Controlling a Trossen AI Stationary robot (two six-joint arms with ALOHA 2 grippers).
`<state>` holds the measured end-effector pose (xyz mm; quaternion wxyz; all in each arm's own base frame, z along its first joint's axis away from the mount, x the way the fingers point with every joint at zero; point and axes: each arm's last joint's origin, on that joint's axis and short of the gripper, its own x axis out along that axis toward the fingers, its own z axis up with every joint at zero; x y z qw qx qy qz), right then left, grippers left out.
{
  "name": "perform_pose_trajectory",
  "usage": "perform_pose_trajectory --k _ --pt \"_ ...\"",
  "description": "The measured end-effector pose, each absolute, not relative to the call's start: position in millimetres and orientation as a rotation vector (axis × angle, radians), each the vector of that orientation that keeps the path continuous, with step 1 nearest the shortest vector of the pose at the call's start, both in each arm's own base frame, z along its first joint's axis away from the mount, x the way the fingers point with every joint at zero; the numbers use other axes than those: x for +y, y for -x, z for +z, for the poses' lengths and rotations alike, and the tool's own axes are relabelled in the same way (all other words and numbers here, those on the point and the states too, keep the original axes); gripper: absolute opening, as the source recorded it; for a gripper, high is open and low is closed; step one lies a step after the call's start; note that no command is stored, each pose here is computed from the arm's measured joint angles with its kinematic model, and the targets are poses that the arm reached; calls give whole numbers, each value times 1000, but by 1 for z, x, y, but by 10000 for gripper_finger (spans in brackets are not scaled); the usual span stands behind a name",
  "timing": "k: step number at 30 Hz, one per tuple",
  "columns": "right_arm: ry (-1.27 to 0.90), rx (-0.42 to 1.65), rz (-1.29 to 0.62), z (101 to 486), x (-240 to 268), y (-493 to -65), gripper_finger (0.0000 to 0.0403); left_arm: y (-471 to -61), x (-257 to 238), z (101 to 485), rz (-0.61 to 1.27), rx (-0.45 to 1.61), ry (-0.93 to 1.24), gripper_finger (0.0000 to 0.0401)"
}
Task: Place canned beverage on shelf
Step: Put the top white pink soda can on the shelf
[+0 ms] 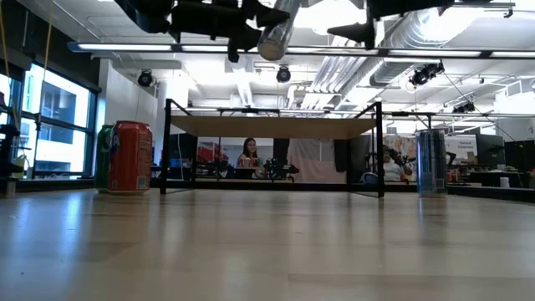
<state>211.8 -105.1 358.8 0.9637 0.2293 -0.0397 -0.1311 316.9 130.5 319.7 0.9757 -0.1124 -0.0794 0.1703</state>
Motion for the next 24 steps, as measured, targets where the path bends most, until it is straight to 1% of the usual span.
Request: perform_pose_trajectory --k 3,8,13,16,21,24 --pt "-382 -97 -308 357 -106 -229 394 -325 124 314 402 -151 207 155" --pt "-356 -66 -367 356 -115 -254 394 -336 118 315 496 -152 150 155" --pt "-353 -68 -377 361 -123 -270 394 -339 114 316 508 -150 119 155" --pt "-351 -84 -430 364 -129 -277 394 -339 112 317 507 -150 119 155" --pt "-362 -122 -414 370 -132 -292 394 -340 109 317 536 -139 78 155" --pt "-374 -100 -405 365 -133 -303 394 -340 108 317 563 -130 41 155"
